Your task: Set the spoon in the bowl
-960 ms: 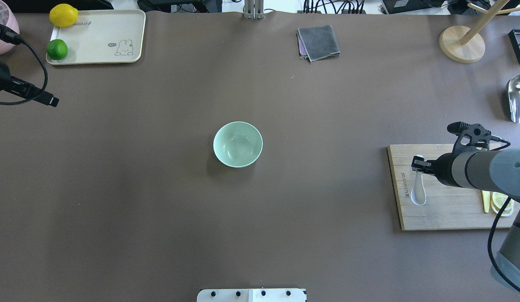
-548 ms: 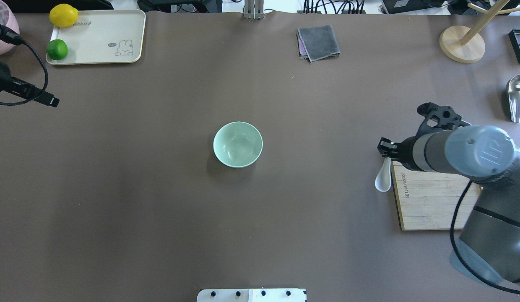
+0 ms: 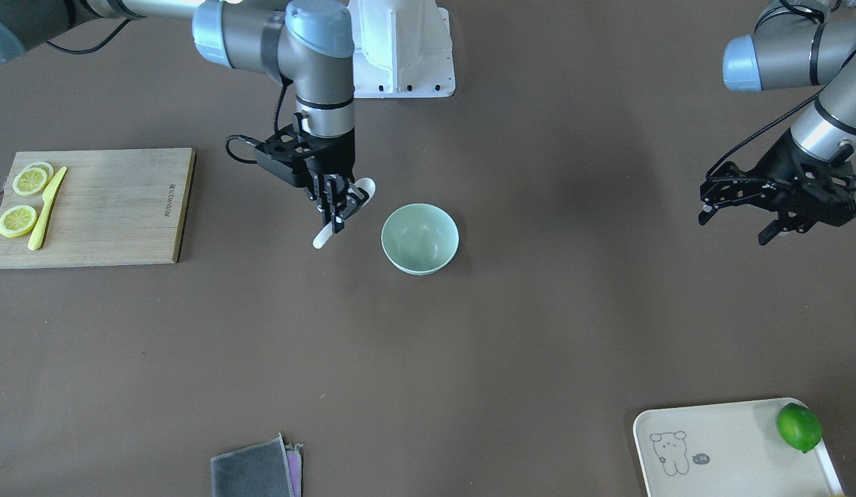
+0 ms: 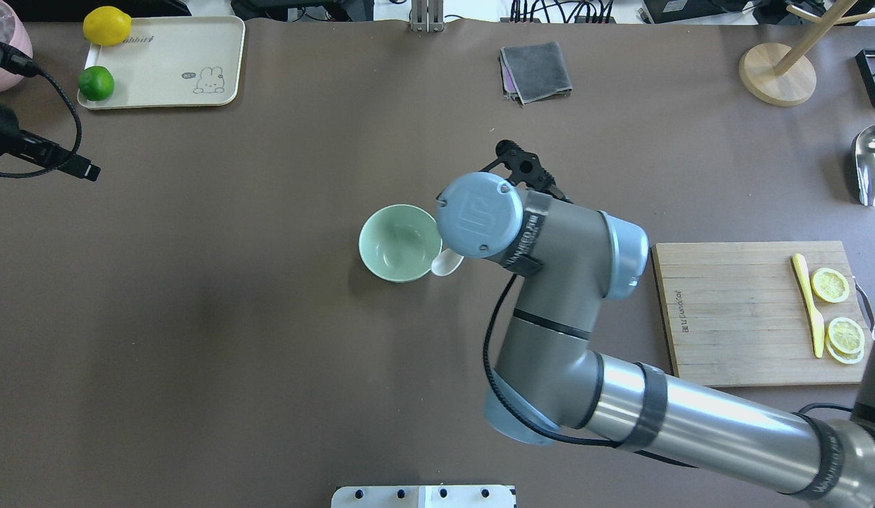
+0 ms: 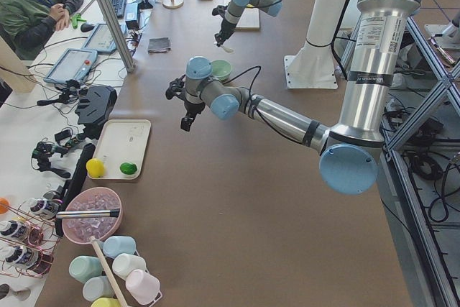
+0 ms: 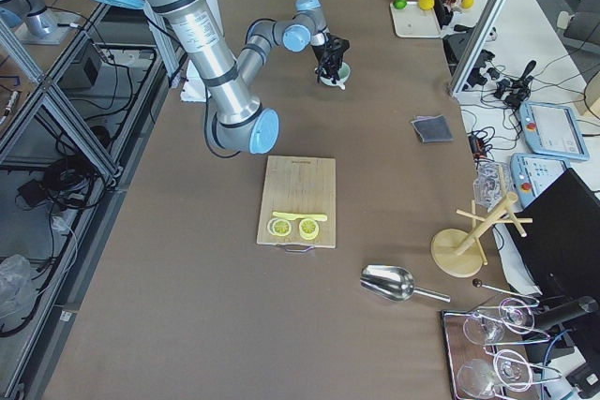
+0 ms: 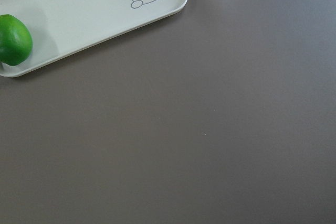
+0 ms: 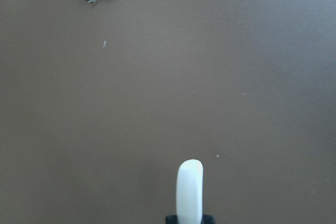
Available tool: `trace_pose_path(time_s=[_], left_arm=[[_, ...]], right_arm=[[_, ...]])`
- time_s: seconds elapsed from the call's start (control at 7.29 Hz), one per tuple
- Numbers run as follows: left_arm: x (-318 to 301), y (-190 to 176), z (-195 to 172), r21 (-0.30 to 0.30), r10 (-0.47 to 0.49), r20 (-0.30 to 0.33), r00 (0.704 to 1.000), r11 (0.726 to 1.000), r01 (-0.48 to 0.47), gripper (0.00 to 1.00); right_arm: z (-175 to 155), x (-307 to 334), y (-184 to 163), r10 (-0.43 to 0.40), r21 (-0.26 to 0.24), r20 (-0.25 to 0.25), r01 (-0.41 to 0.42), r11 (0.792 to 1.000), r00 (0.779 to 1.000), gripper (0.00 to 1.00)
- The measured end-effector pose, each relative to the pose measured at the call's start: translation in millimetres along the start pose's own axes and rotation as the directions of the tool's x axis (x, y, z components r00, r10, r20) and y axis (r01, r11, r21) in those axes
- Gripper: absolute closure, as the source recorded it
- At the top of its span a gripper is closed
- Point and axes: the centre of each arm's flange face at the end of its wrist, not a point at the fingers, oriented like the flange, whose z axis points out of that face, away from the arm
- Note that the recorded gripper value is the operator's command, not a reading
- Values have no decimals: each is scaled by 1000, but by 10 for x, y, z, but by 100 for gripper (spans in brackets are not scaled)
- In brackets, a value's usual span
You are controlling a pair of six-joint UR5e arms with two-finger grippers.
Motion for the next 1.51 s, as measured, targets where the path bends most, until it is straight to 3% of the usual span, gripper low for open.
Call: trace_pose_path(time_s=[0.27,0.41,0.55,0.82,1.1,1.37,1.51], left_arm=[[-6,3,6,-1,-2,0,1000,1000,2,2],[-5,4,8,-1,-1,0,1000,1000,1,2],[-4,4,12,-2,-1,0,1000,1000,1,2],[-1,2,13,-1,0,0,1000,1000,0,2],[0,4,11,-1,1,-1,1000,1000,-1,2],[-49,-3,-28,2,-3,6,1000,1000,2,2],[-167,-19,-118,5,-16,14,1000,1000,16,2]], right_arm=[[96,-419,310,66,51,-7,-66,996,998,100],[125,-456,410,72,68,-5,-72,995,997,58],[136,-457,468,69,78,-2,-69,995,998,6],[152,-439,485,25,96,2,-25,995,1000,0],[79,-410,399,-107,100,7,105,989,994,0],[-53,-105,-194,-296,42,7,295,955,955,0],[-135,228,-710,-401,-16,12,401,916,916,0]])
